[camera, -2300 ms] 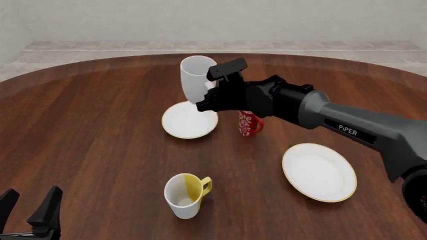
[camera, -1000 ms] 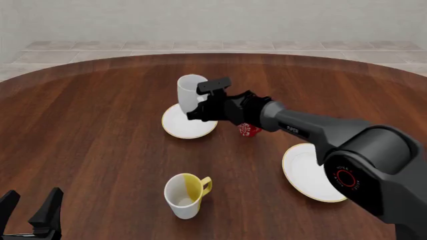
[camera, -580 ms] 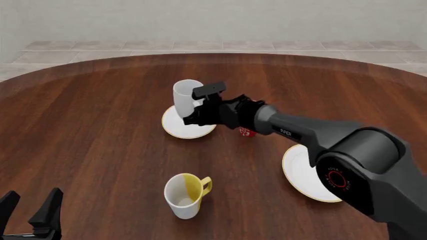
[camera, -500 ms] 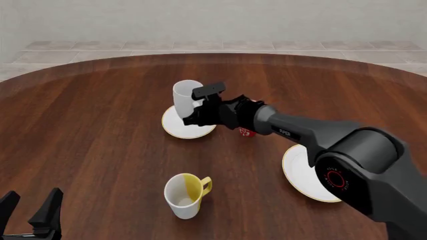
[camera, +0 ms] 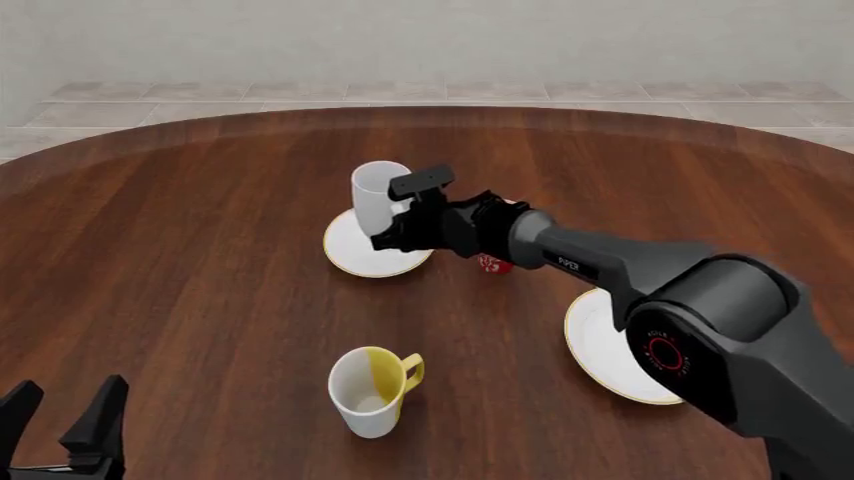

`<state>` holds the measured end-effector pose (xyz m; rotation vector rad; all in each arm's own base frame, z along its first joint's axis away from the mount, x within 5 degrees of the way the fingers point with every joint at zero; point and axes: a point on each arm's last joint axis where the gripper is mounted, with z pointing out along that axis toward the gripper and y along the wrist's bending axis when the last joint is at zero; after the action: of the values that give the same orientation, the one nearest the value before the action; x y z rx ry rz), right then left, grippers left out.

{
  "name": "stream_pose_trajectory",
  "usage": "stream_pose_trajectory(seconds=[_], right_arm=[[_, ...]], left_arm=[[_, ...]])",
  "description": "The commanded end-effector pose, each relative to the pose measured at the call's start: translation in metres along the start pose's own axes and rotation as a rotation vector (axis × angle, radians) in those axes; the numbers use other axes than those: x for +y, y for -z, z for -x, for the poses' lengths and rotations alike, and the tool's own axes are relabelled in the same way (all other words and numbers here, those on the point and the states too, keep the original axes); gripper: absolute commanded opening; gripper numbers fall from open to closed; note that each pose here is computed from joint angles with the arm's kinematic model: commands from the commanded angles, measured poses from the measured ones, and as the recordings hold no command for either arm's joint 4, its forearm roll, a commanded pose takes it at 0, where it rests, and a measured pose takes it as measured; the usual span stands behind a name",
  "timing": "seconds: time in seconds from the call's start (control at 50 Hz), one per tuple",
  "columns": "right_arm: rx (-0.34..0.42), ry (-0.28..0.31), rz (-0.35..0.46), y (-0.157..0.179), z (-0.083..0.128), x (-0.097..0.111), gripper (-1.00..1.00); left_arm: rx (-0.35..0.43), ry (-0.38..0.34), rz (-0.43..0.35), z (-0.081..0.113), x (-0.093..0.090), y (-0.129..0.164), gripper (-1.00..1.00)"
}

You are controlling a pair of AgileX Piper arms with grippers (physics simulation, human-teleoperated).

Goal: Put the white mug on the left plate.

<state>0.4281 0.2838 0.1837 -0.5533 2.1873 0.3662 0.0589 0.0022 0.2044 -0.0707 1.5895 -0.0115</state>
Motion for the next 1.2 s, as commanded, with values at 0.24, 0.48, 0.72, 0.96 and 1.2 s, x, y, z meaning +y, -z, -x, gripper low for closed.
stream_pose_trajectory(seconds=[0.24, 0.48, 0.72, 0.96, 1.2], right_arm=[[0.006, -0.012, -0.008, -0.006, -0.005, -0.005, -1.00], [0.009, -0.012, -0.002, -0.008, -0.007, -0.001, -1.00], [0.009, -0.020, 0.002, -0.010, -0.009, 0.001, -1.00], [0.015, -0.027, 0.008, -0.014, -0.015, 0.005, -1.00], [0.015, -0.027, 0.008, -0.013, -0.014, 0.005, -1.00]], left_arm=[[0.004, 0.001, -0.003, 0.000, 0.000, -0.001, 1.00], [0.005, 0.002, -0.003, 0.000, 0.000, 0.000, 1.00], [0.006, 0.004, -0.001, 0.000, 0.000, -0.001, 1.00], [0.006, 0.003, 0.003, 0.000, 0.000, -0.002, 1.00], [0.006, 0.004, 0.000, 0.001, 0.000, -0.003, 1.00]])
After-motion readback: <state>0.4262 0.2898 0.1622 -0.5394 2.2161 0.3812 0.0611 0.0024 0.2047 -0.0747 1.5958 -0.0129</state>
